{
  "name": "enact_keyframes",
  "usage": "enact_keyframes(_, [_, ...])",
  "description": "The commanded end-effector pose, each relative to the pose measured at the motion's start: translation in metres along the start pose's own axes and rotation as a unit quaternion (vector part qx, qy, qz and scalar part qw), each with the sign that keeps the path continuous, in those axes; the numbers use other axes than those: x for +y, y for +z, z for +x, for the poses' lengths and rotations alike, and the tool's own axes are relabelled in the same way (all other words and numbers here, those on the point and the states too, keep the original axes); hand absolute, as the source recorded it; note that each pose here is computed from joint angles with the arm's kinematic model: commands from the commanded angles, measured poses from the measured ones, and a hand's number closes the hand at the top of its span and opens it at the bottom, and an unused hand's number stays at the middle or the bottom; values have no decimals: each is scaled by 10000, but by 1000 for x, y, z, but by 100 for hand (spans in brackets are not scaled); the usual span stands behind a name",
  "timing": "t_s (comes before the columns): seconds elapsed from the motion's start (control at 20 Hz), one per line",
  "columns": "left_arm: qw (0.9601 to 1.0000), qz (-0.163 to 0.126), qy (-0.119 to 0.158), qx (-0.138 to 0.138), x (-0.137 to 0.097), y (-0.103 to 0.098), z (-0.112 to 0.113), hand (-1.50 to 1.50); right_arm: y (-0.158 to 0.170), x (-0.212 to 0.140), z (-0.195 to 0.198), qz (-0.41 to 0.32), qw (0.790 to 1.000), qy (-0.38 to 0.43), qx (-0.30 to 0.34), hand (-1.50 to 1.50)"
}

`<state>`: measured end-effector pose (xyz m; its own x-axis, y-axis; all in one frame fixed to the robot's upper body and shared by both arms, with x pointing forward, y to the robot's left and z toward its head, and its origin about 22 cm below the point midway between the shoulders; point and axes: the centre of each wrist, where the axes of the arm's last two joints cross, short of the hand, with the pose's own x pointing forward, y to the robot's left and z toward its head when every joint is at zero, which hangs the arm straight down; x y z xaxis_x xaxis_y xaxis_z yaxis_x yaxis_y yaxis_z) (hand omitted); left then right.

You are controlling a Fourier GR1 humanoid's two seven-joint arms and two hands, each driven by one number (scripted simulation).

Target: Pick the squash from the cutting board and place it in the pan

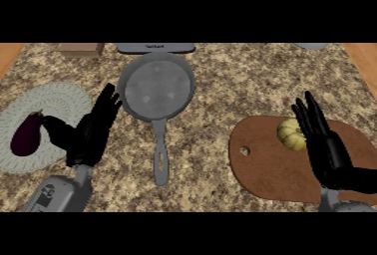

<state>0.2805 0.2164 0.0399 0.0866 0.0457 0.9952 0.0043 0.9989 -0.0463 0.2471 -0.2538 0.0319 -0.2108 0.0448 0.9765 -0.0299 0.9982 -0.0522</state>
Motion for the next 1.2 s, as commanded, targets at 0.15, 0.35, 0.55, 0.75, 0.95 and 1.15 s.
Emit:
enact_keyframes(0.15, [9987,32,-398,-325,9,-7,14,0,-54,30,64,2929,9466,-919,-989,150])
enact_keyframes(0.35, [9980,154,-464,-397,23,-8,21,0,-79,-28,92,4000,9079,136,-1248,150])
enact_keyframes(0.55, [9983,253,-400,-353,35,-8,23,0,-92,-95,117,4251,8832,245,-1969,-150])
enact_keyframes(0.75, [9987,200,-383,-284,29,-9,17,0,-105,-151,149,4279,8764,814,-2056,-150])
enact_keyframes(0.95, [9989,124,-303,-330,28,-15,29,0,-117,-139,172,4654,8435,1381,-2299,-150])
enact_keyframes(1.15, [9985,73,-432,-318,22,-9,16,0,-125,-136,196,4913,8189,1714,-2423,-150])
